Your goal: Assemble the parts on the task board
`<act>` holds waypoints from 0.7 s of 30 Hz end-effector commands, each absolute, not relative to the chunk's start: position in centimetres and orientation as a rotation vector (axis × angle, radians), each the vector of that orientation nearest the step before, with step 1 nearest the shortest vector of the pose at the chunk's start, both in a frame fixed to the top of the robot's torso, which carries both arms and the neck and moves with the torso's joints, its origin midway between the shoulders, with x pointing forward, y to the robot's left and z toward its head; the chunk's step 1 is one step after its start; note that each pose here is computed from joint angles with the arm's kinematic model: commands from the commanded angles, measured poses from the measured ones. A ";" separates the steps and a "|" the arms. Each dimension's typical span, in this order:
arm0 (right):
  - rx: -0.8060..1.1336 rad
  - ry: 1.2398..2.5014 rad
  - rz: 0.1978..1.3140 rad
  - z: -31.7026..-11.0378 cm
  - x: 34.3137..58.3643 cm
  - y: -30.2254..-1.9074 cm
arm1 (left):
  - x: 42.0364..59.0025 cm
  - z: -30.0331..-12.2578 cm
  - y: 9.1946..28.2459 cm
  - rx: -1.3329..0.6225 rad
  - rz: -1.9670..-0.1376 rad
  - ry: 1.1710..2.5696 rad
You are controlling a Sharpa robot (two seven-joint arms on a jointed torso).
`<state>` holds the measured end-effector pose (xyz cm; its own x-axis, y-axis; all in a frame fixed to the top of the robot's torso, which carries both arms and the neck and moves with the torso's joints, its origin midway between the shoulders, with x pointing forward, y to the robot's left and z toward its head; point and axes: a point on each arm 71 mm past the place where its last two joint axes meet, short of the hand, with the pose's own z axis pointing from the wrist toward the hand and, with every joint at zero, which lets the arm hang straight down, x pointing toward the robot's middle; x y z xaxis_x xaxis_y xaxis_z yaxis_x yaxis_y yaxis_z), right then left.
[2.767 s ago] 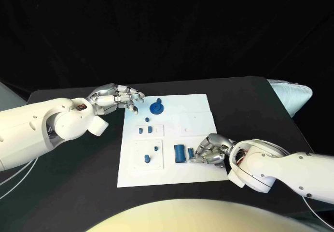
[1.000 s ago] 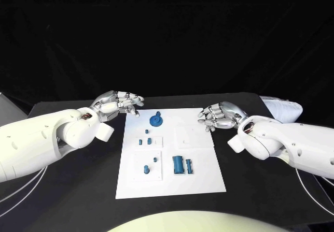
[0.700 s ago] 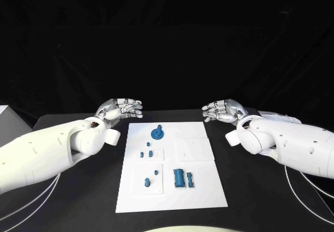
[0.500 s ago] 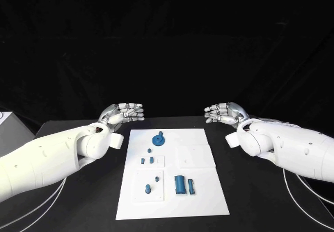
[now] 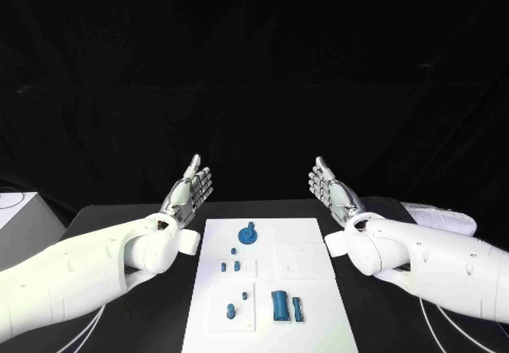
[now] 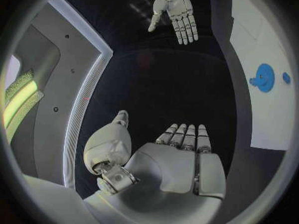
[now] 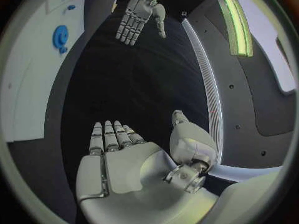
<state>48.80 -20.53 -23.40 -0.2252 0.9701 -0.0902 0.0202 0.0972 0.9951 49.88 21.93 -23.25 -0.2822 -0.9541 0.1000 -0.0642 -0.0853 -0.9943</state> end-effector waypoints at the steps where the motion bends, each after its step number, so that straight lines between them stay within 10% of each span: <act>1: 1.141 1.277 1.226 -22.9 47.8 -20.5 | 49.2 -23.0 21.7 -1.181 -1.344 1.304; 21: 1.209 1.218 1.229 -22.4 46.2 -19.2 | 46.2 -22.4 19.2 -1.209 -1.229 1.218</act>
<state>46.19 -19.12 -22.58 -0.0375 0.9992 0.0124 0.0195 -0.0117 0.9997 46.22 19.11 -22.65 -0.0470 -0.9986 0.0257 -0.0300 -0.0243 -0.9993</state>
